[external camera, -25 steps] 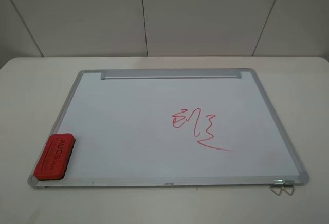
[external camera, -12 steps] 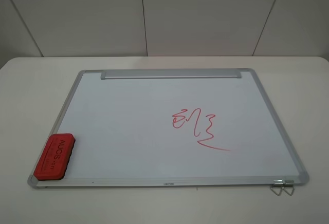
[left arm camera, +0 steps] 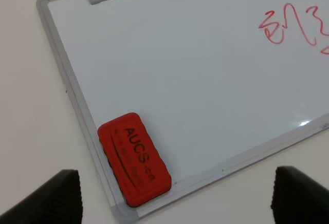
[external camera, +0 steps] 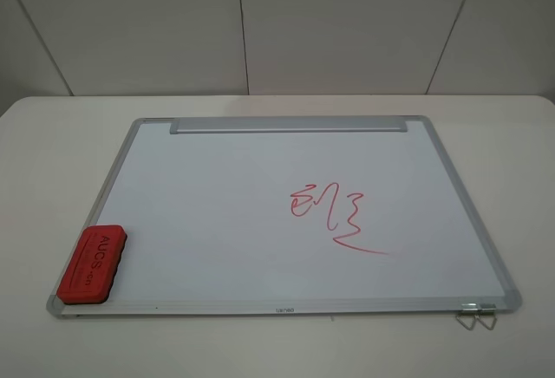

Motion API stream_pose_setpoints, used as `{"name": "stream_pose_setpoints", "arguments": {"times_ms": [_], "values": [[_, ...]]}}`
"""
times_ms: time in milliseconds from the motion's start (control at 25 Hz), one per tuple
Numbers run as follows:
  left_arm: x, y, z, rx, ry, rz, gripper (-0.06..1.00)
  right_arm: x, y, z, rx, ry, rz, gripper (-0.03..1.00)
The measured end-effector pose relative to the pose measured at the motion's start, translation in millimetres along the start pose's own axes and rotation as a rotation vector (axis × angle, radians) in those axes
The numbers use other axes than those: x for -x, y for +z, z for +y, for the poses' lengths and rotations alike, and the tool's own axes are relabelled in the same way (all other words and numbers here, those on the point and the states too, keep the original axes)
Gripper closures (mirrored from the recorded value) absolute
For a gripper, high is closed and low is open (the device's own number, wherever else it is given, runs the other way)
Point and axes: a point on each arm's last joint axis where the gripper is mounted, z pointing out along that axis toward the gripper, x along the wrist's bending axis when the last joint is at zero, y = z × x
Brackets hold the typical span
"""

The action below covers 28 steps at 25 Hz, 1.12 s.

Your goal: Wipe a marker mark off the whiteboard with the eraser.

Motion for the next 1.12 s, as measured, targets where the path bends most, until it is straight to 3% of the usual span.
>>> {"name": "stream_pose_setpoints", "arguments": {"times_ms": [280, 640, 960, 1120], "values": [[2, 5, -35, 0.016, 0.009, 0.0, 0.21, 0, 0, 0, 0.0, 0.0, 0.0, 0.26], [3, 0, -39, 0.081, 0.011, 0.01, 0.21, 0, 0, 0, 0.0, 0.0, 0.0, 0.26], [5, -4, -42, 0.126, -0.071, 0.166, 0.21, 0, 0, 0, 0.0, 0.0, 0.0, 0.26], [5, -3, -42, 0.126, -0.084, 0.189, 0.21, 0, 0, 0, 0.0, 0.0, 0.0, 0.26]]}}
